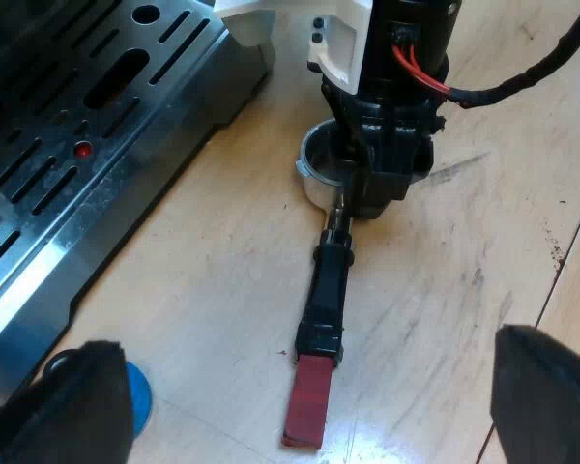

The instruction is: Put the handle in the coffee machine

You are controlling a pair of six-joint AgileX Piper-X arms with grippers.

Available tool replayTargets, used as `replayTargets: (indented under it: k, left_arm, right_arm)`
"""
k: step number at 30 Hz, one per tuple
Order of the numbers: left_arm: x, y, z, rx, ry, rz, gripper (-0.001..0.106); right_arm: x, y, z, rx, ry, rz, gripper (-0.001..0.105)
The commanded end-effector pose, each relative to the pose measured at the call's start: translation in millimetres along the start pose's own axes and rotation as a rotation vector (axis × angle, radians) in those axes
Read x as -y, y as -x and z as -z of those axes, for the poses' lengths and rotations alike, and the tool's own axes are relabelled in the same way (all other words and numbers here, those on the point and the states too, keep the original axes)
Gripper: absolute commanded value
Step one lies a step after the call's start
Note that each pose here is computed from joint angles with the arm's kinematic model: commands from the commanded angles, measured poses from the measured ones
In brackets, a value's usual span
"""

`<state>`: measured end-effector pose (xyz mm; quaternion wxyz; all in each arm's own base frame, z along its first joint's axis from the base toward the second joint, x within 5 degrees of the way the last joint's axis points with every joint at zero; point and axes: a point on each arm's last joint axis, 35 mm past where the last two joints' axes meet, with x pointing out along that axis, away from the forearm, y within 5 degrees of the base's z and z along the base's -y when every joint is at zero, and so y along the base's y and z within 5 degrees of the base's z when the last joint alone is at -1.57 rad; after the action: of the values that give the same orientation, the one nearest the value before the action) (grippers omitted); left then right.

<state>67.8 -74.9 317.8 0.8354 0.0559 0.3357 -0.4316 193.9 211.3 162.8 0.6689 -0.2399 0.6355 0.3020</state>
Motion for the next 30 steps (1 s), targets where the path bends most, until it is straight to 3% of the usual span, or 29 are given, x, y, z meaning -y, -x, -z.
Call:
replayTargets:
  k: [1,15,18,27,30]
  left_arm:
    - [0.7,0,-2,0.011,-0.007,0.005,0.076]
    - [-1.9,-11,9,-0.025,-0.013,0.019,0.076]
    - [-2.3,-23,21,-0.063,-0.01,0.108,0.076]
    - [-6.9,-45,35,-0.083,-0.122,0.118,0.076]
    - [-7.0,-54,36,-0.119,-0.196,0.099,0.076]
  right_arm:
    - [0,1,2,-0.01,0.01,-0.005,0.0]
    - [-3,31,6,0.089,0.017,-0.009,0.0]
    - [-3,31,6,0.089,0.009,-0.009,0.0]
    - [-5,31,6,0.086,0.001,-0.018,0.0]
    - [-6,31,8,0.071,0.003,-0.034,0.0]
